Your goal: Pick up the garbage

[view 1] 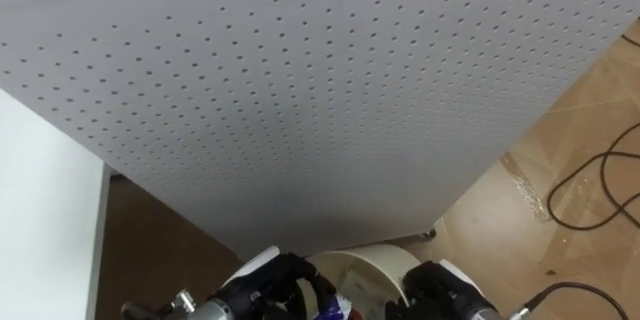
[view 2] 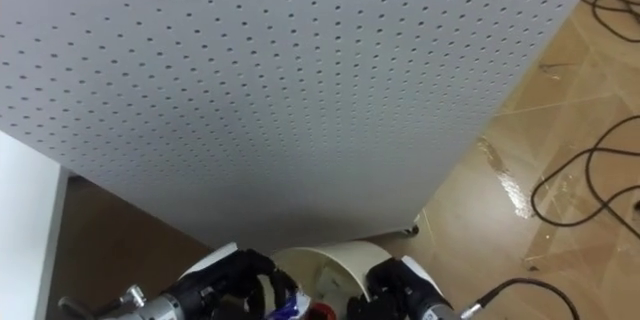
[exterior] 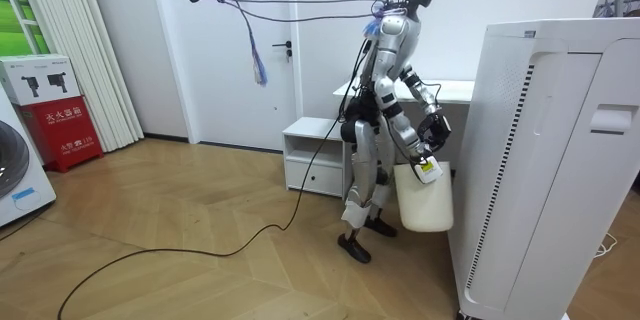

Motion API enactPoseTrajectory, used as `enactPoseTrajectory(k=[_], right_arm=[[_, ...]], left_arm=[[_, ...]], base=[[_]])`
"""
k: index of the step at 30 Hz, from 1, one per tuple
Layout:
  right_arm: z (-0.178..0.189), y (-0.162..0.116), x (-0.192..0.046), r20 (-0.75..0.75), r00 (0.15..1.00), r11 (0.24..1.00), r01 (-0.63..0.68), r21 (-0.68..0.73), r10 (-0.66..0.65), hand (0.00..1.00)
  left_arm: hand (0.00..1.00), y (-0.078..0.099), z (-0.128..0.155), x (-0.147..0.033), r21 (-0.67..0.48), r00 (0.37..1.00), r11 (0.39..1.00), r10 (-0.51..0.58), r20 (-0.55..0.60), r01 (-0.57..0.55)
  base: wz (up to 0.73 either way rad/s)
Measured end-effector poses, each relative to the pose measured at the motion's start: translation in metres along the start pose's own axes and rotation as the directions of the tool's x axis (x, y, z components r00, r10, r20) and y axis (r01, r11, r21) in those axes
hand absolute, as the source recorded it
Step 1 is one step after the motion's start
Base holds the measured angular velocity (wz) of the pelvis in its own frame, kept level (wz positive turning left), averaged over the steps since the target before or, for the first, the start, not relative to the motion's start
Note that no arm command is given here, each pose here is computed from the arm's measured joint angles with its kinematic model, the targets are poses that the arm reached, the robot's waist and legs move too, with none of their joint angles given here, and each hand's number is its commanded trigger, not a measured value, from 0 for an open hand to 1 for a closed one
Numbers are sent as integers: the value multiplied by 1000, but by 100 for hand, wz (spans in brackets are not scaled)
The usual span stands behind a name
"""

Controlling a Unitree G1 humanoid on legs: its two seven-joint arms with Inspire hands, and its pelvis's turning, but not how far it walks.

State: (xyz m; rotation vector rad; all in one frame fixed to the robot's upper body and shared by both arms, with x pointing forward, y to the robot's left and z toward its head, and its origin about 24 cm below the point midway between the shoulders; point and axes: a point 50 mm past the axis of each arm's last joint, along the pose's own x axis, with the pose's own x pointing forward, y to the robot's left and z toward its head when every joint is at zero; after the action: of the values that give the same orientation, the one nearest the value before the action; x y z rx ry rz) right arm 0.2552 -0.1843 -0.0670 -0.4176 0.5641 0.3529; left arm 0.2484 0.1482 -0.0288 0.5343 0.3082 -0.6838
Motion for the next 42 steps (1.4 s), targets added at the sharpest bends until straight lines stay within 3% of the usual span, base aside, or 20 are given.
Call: enactPoseTrajectory(k=[26, 29, 35, 38, 42], right_arm=[[-19, 4, -8, -42, 999, 999, -10, 49, 12, 100], [-26, 3, -9, -71, 997, 999, -6, 53, 10, 100], [-56, 11, -21, -165, 986, 997, -5, 83, 18, 100], [-83, 18, -34, -251, 968, 991, 8, 132, 26, 100], [-123, 27, -60, -368, 930, 963, 93, 254, 7, 100]], left_arm=[[0, -14, -21, -8, -28, 997, 999, -26, -78, 24], [0, -17, -27, -9, -45, 994, 998, -41, -100, 37], [0, -22, -42, -17, -190, 993, 982, -29, -116, 6], [0, -34, -62, -25, -237, 980, 972, -40, -195, -8], [0, -68, -96, -48, -345, 943, 936, -52, -327, -69]], base=[[0], [-3], [-1], [0], [-2]])
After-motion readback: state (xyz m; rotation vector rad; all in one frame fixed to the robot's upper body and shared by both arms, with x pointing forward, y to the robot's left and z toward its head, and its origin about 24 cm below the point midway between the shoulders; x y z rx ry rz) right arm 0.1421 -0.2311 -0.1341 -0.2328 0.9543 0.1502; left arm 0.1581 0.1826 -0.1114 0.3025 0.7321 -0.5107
